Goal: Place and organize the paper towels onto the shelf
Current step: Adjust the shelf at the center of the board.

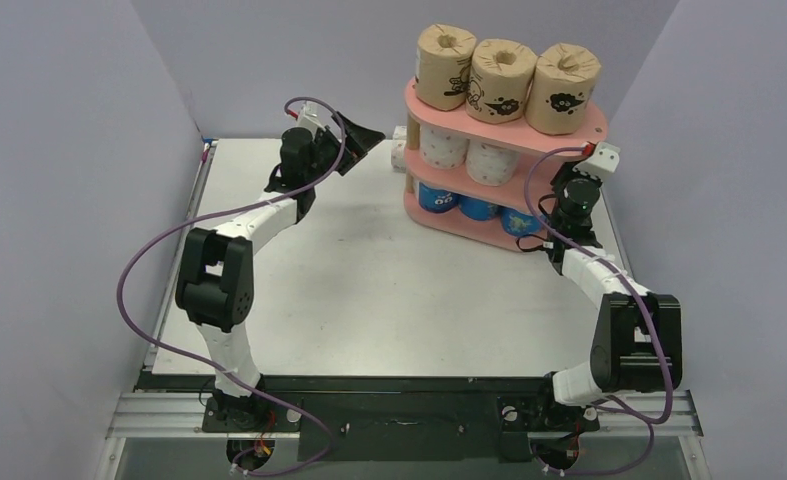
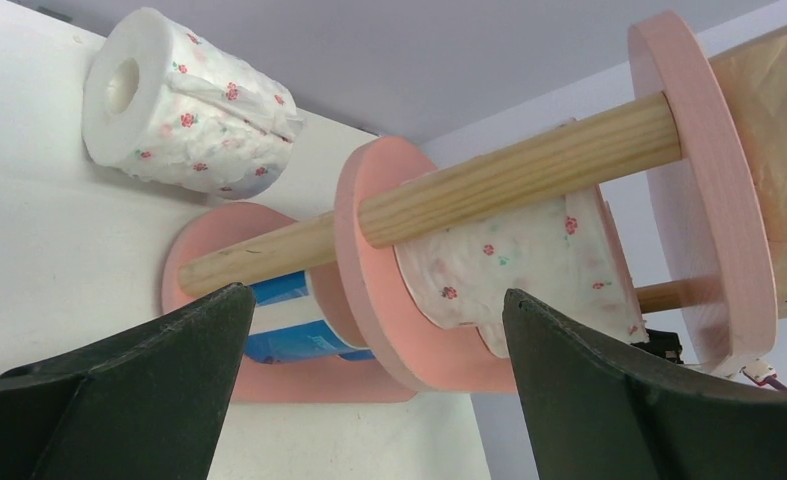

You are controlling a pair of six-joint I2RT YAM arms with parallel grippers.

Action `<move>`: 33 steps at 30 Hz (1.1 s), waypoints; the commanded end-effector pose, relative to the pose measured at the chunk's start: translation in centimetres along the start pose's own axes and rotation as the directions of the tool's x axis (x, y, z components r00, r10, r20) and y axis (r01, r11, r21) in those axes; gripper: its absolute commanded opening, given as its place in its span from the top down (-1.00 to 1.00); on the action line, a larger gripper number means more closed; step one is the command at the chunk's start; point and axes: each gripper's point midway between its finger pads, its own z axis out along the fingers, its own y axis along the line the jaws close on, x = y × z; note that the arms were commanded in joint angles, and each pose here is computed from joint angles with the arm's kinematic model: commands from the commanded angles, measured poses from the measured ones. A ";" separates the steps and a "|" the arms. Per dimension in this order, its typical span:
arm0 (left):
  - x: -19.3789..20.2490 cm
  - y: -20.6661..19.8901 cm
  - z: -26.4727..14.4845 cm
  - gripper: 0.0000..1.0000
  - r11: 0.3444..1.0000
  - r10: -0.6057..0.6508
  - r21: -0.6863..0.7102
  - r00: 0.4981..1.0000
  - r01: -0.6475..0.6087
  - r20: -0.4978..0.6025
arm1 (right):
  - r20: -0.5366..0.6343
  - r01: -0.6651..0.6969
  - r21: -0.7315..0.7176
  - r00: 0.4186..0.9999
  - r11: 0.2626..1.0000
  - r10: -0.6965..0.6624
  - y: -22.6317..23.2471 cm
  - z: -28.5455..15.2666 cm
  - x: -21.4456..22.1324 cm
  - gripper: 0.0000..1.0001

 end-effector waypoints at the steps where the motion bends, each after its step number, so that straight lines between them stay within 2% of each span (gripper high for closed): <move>1: -1.8 -3.1 0.6 -0.90 0.995 0.033 0.093 0.999 -0.037 0.040 | 0.105 -0.048 0.225 0.994 0.973 0.025 -6.8 -0.6 -4.3 1.00; 14: -2.8 1.2 2.0 -0.92 0.999 0.038 0.018 0.998 -0.039 0.042 | 0.088 -0.060 0.298 0.995 0.953 0.035 -9.5 -1.1 -3.9 1.00; 22: -2.8 1.9 1.9 -0.99 1.000 0.026 0.006 0.999 -0.027 0.047 | 0.064 -0.076 0.273 0.996 0.959 0.061 -9.1 -1.6 -3.8 1.00; 23: -2.9 1.8 1.8 -0.96 1.000 0.026 0.007 0.998 -0.026 0.049 | 0.060 -0.079 0.267 0.996 0.960 0.065 -9.0 -1.7 -3.8 0.97; 25: -2.9 1.6 1.7 -0.93 1.000 0.026 0.010 0.998 -0.027 0.051 | 0.054 -0.092 0.245 0.995 0.965 0.081 -8.7 -2.1 -4.0 0.74; 27: -2.9 1.6 1.5 -0.93 1.000 0.024 0.009 0.998 -0.025 0.052 | 0.058 -0.110 0.229 0.993 0.967 0.099 -8.3 -2.8 -4.3 0.42; 29: -3.1 1.7 1.2 -0.93 1.000 0.021 0.005 0.998 -0.022 0.056 | 0.062 -0.121 0.207 0.992 0.971 0.111 -7.9 -3.4 -4.6 0.21; 32: -3.1 1.9 0.8 -0.93 1.000 0.014 0.000 0.998 -0.014 0.059 | 0.053 -0.120 0.200 0.992 0.972 0.112 -7.7 -4.4 -4.8 0.04; 33: -3.0 2.0 0.7 -0.93 1.000 0.013 -0.001 0.998 -0.013 0.056 | 0.059 -0.124 0.194 0.992 0.973 0.115 -7.6 -4.7 -5.2 -0.10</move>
